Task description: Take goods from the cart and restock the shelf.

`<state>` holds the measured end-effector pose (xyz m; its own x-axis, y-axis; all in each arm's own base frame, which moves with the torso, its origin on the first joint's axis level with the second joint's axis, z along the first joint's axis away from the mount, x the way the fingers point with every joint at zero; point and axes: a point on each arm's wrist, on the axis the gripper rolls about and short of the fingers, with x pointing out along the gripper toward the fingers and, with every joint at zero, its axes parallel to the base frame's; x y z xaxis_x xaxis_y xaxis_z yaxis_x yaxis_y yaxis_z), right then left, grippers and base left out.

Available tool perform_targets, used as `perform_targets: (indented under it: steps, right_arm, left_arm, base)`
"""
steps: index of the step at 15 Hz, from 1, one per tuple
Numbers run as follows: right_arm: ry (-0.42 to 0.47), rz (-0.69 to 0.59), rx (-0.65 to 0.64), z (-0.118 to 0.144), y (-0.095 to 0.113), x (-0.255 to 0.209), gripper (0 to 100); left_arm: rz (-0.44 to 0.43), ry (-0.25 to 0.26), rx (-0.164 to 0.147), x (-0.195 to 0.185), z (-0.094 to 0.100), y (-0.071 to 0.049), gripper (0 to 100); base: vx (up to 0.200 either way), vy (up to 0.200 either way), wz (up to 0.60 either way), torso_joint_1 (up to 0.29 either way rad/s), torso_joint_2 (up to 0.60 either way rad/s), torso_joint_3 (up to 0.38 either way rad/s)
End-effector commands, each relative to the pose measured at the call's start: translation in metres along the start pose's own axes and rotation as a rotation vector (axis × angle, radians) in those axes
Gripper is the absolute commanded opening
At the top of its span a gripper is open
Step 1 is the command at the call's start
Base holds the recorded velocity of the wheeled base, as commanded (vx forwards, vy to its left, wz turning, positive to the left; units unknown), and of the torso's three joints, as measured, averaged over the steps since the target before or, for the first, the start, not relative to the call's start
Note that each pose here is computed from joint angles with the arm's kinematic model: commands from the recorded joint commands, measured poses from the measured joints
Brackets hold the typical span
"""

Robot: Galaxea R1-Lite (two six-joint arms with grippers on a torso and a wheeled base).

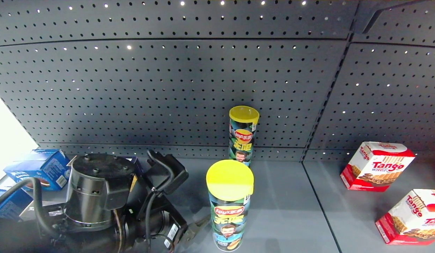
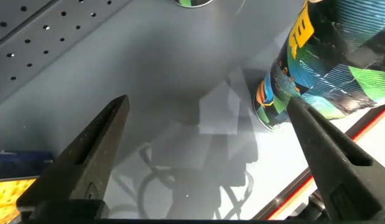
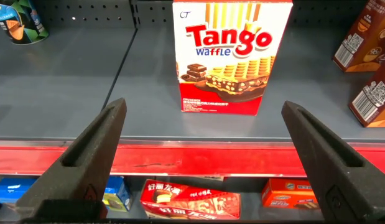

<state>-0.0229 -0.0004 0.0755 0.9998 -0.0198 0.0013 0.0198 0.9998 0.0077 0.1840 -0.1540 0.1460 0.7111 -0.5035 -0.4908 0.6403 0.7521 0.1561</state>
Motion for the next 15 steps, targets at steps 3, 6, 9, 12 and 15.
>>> perform_targets:
  steps: [3, 6, 9, 12, 15]
  right_arm:
    - [0.001, 0.0, 0.0, 0.0, 0.0, 0.0001, 100]
    - [0.001, 0.0, 0.0, 0.0, 0.0, 0.0001, 100]
    - [0.001, 0.0, 0.0, 0.0, 0.0, 0.0001, 100]
    - [0.001, 0.0, 0.0, 0.0, 0.0, 0.0001, 100]
    - [0.001, 0.001, 0.0, 0.0, 0.0, 0.0001, 100]
  left_arm:
    - [-0.006, -0.008, 0.004, 0.0013, 0.0031, -0.0016, 100]
    - [-0.011, -0.004, 0.008, 0.0023, 0.0027, -0.0033, 100]
    - [-0.014, -0.005, 0.009, 0.0031, 0.0032, -0.004, 100]
    - [-0.018, -0.003, 0.01, 0.0049, 0.0037, -0.0053, 100]
    - [-0.019, 0.0, 0.012, 0.0061, 0.0035, -0.0054, 100]
  base:
    - [0.0, 0.0, 0.0, 0.0, 0.0, 0.0]
    - [0.0, 0.0, 0.0, 0.0, 0.0, 0.0]
    - [0.0, 0.0, 0.0, 0.0, 0.0, 0.0]
    - [0.0, 0.0, 0.0, 0.0, 0.0, 0.0]
    - [0.0, 0.0, 0.0, 0.0, 0.0, 0.0]
